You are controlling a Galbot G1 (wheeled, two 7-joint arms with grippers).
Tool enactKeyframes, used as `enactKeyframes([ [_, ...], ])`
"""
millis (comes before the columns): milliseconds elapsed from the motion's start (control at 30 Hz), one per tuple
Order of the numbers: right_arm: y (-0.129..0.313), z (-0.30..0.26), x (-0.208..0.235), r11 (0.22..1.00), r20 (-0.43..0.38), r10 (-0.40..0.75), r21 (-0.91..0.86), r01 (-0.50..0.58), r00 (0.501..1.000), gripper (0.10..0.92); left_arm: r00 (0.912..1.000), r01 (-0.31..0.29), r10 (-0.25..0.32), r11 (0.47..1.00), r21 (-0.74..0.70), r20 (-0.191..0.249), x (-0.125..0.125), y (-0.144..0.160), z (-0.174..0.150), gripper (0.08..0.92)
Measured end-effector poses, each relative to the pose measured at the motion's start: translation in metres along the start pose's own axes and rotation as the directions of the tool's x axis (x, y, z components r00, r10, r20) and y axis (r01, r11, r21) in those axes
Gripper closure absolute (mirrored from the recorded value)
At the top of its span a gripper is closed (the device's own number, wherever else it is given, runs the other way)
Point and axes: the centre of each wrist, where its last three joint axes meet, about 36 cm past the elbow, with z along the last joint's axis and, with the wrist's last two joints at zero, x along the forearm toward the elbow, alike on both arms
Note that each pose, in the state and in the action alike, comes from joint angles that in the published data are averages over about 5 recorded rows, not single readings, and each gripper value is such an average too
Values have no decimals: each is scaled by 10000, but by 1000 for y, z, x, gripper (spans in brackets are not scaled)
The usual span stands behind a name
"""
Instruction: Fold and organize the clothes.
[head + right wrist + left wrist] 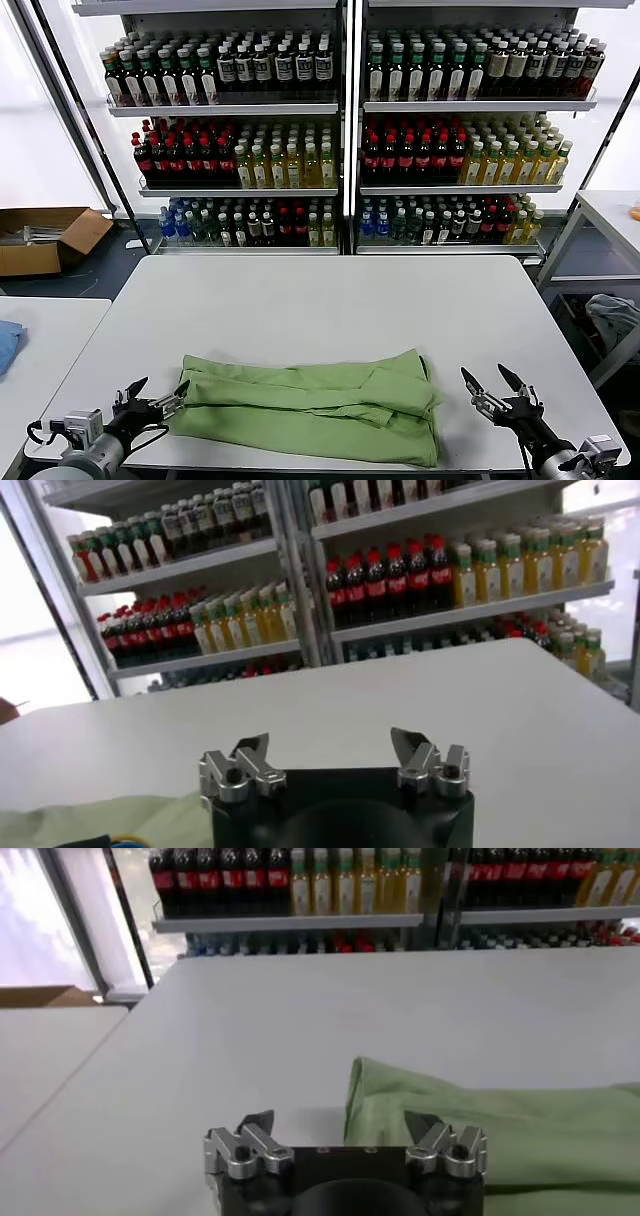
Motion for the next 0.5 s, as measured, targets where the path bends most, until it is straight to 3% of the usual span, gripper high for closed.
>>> enactKeyframes([
  [500,-7,-5,3,9998,268,180,15,-181,9995,200,9974,-307,345,9978,591,-639,-8,-21,28,625],
])
